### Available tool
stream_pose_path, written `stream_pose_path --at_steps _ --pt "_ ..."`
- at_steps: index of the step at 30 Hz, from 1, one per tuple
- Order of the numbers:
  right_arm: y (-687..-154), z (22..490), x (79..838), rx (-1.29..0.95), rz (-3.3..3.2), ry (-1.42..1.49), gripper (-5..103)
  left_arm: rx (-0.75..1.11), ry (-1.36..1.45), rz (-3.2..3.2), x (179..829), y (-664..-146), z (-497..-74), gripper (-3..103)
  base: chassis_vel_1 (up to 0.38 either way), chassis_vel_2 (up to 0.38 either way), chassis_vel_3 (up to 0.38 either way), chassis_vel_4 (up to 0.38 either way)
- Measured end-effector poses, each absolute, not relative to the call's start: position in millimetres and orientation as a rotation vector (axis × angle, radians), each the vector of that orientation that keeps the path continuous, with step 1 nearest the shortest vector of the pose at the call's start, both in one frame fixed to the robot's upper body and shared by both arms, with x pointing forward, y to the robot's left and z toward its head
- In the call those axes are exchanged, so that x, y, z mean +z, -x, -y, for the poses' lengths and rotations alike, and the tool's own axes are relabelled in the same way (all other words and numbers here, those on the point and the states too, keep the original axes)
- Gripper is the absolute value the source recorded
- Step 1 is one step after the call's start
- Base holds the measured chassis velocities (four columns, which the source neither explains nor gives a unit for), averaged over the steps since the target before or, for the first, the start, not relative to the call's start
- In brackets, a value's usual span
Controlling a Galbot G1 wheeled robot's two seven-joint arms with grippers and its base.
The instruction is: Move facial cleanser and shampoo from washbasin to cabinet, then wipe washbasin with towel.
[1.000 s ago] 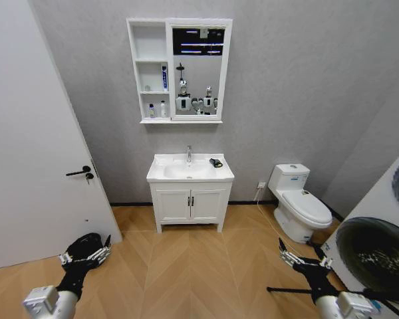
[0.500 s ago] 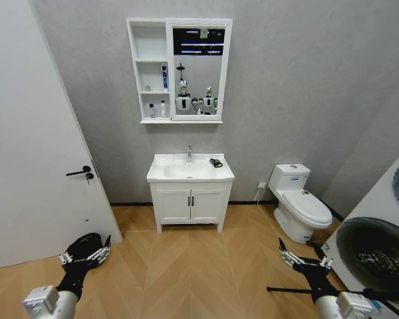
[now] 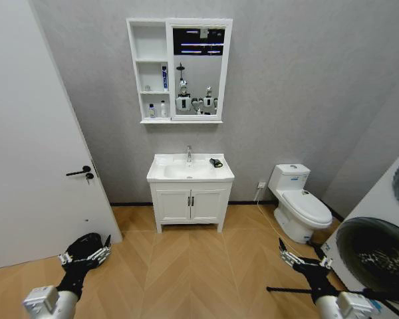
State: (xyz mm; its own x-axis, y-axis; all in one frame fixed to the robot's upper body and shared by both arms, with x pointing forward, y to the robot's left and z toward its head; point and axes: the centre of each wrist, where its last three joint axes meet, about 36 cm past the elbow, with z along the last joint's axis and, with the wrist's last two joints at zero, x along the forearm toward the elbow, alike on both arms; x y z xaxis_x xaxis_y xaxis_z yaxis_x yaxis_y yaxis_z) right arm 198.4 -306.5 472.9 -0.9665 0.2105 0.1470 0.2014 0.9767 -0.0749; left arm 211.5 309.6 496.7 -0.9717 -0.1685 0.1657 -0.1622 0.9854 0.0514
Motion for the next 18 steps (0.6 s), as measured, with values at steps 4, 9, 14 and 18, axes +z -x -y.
stream_pose_path --at_steps 4,9,14,18 --pt "-198.4 306.5 472.9 0.089 2.969 0.311 100 -0.056 -0.248 2.96 496.7 -211.5 -309.6 100 0.0 0.0 0.0 0.0" --pt "-198.4 306.5 473.0 0.089 2.969 0.311 100 -0.056 -0.248 2.961 496.7 -211.5 -309.6 100 0.0 0.0 0.0 0.0" --pt "-198.4 306.5 472.9 0.089 2.969 0.311 100 -0.056 -0.248 2.96 496.7 -211.5 -309.6 100 0.0 0.0 0.0 0.0" --pt "-198.4 306.5 472.9 0.089 2.969 0.311 100 -0.056 -0.248 2.961 496.7 -211.5 -309.6 100 0.0 0.0 0.0 0.0"
